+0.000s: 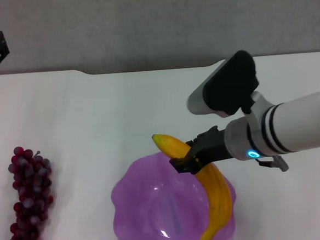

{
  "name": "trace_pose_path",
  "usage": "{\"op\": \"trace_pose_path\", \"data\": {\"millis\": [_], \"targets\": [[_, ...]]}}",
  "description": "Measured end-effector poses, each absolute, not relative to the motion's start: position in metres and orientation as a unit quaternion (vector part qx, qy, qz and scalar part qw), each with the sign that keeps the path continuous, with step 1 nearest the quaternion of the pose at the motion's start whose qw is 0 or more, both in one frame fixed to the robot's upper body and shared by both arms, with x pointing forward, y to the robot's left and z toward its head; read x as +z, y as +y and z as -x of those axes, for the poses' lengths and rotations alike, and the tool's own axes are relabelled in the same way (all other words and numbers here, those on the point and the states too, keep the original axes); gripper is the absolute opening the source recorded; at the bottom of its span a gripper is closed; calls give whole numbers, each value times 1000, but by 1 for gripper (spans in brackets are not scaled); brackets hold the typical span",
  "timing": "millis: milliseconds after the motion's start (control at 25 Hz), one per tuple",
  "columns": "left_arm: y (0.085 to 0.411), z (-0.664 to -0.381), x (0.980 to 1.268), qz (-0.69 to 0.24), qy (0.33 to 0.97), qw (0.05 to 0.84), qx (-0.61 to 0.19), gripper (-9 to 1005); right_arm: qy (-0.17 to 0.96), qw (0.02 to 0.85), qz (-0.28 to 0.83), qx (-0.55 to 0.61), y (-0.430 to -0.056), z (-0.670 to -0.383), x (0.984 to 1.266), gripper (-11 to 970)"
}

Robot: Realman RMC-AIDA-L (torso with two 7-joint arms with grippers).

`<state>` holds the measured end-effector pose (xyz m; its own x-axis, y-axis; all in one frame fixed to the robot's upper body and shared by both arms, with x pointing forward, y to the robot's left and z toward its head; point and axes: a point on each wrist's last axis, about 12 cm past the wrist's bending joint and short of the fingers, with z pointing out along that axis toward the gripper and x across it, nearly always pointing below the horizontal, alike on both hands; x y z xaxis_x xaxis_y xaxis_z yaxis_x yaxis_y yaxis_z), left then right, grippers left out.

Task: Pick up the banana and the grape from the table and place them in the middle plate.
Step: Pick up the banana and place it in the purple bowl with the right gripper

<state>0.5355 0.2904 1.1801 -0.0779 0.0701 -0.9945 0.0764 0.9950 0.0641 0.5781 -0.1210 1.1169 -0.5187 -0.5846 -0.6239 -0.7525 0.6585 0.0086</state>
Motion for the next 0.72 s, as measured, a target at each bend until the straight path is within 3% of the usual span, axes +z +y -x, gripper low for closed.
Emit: {"op": "trace_pose_path", "data": {"millis": [400, 720], "targets": [[287, -538, 1180, -54, 735, 676, -6, 794, 866, 287, 385, 138, -113, -586, 1095, 527], [284, -539, 1180, -58, 736, 675, -8, 794, 864, 284, 391, 144, -108, -585, 1093, 533]]}}
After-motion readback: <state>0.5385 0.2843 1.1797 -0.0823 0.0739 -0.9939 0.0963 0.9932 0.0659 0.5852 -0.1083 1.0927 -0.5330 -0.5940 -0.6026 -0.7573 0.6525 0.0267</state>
